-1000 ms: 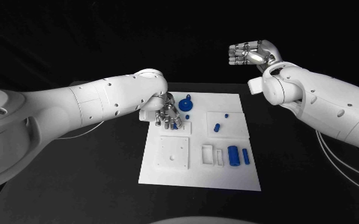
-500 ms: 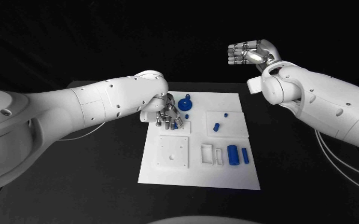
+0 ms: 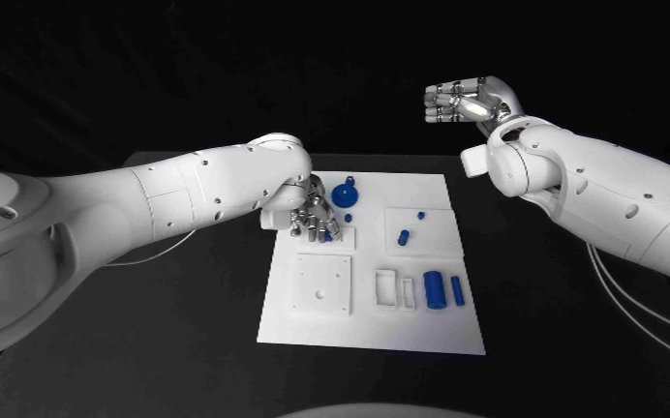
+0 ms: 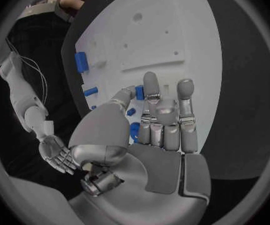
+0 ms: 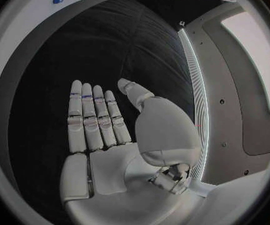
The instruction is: Assemble the parts on the task board
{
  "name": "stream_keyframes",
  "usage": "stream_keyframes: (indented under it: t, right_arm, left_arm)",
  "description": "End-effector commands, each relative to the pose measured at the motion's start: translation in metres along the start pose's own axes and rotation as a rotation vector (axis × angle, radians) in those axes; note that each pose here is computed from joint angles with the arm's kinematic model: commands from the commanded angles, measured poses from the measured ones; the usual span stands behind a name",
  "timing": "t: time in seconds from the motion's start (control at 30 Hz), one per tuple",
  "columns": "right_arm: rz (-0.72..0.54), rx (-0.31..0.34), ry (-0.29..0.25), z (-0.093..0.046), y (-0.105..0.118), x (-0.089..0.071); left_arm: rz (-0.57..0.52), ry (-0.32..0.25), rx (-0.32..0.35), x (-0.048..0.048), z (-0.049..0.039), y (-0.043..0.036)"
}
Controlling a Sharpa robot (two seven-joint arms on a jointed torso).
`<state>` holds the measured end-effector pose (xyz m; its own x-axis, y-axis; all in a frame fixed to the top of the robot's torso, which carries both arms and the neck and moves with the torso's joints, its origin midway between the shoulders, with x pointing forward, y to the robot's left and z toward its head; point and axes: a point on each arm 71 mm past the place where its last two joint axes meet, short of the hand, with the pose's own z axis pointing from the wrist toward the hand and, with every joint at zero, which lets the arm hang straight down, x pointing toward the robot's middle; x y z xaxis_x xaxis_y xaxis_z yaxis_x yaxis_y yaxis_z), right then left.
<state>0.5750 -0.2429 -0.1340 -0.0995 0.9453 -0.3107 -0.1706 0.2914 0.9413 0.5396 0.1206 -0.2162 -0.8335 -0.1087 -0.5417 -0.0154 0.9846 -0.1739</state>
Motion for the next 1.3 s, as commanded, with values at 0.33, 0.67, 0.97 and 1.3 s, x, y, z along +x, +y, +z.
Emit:
stream_keyframes:
  t: [0.33,0.67,0.97,1.3]
  right_arm:
    - [-0.006,-0.002,0.011,-0.001,-0.002,0.0]
    - [-0.006,0.003,0.01,-0.002,-0.004,-0.001]
    - [-0.006,0.01,0.009,-0.003,-0.007,-0.001]
    - [-0.008,0.014,0.003,-0.003,-0.009,-0.004]
  left_arm:
    - [0.016,-0.024,-0.03,0.0057,0.0041,0.0105]
    - [0.007,-0.041,-0.026,0.0033,0.0003,0.013]
    - [-0.001,-0.054,-0.026,-0.0029,-0.0058,0.0152]
    - [-0.064,-0.076,0.022,-0.0169,-0.0199,0.0121]
